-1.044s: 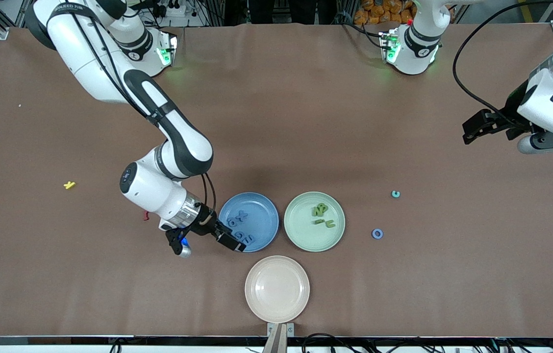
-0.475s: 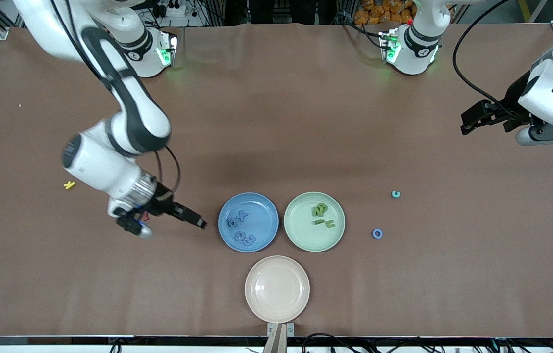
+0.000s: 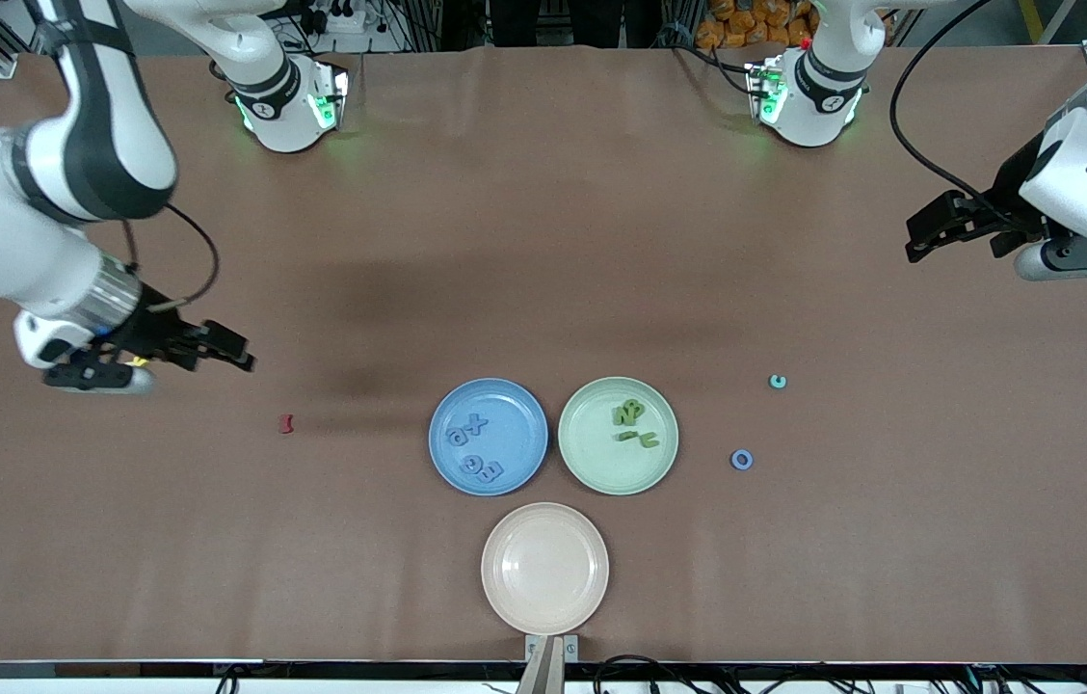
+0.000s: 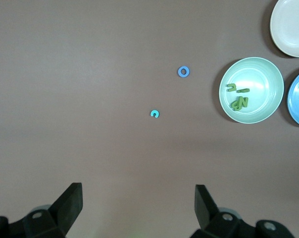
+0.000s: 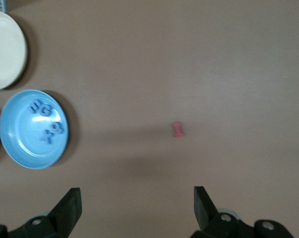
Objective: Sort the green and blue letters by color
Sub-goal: 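Withdraw the right gripper from the blue plate toward the red letter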
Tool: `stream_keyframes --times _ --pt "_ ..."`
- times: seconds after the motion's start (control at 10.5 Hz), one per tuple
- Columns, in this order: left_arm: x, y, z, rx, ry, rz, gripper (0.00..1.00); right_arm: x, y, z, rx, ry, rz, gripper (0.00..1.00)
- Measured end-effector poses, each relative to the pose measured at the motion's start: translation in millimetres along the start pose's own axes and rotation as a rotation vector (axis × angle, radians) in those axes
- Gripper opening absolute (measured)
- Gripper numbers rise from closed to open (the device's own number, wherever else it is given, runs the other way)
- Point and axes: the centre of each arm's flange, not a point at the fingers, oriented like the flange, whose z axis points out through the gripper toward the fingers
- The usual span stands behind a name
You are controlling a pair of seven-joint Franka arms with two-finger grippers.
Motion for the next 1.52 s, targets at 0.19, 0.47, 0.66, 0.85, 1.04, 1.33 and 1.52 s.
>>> stream_keyframes --times 0.19,0.47,0.66,0.85,1.04,1.33,1.52 --pt "-2 -2 -7 -0.002 0.012 -0.004 1.00 -10 18 -45 -0.066 0.013 -0.038 1.00" --pt "-2 -11 -11 -0.003 0.021 -0.019 1.00 -29 29 -115 -0.181 -0.077 -0.077 1.00" --pt "1 -24 -18 -0.005 0.035 -0.020 1.00 -32 32 -161 -0.195 -0.098 -0.073 1.00" --pt "4 -33 -23 -0.008 0.048 -0.026 1.00 -30 24 -179 -0.194 -0.063 -0.084 1.00" --pt "7 -33 -26 -0.010 0.055 -0.028 1.00 -28 19 -172 -0.195 -0.075 -0.094 1.00" --pt "9 -35 -26 -0.009 0.057 0.028 1.00 -27 4 -162 -0.196 -0.093 -0.122 1.00" --pt "9 -36 -26 0.020 0.062 0.036 1.00 -29 -11 -161 -0.197 -0.088 -0.138 1.00"
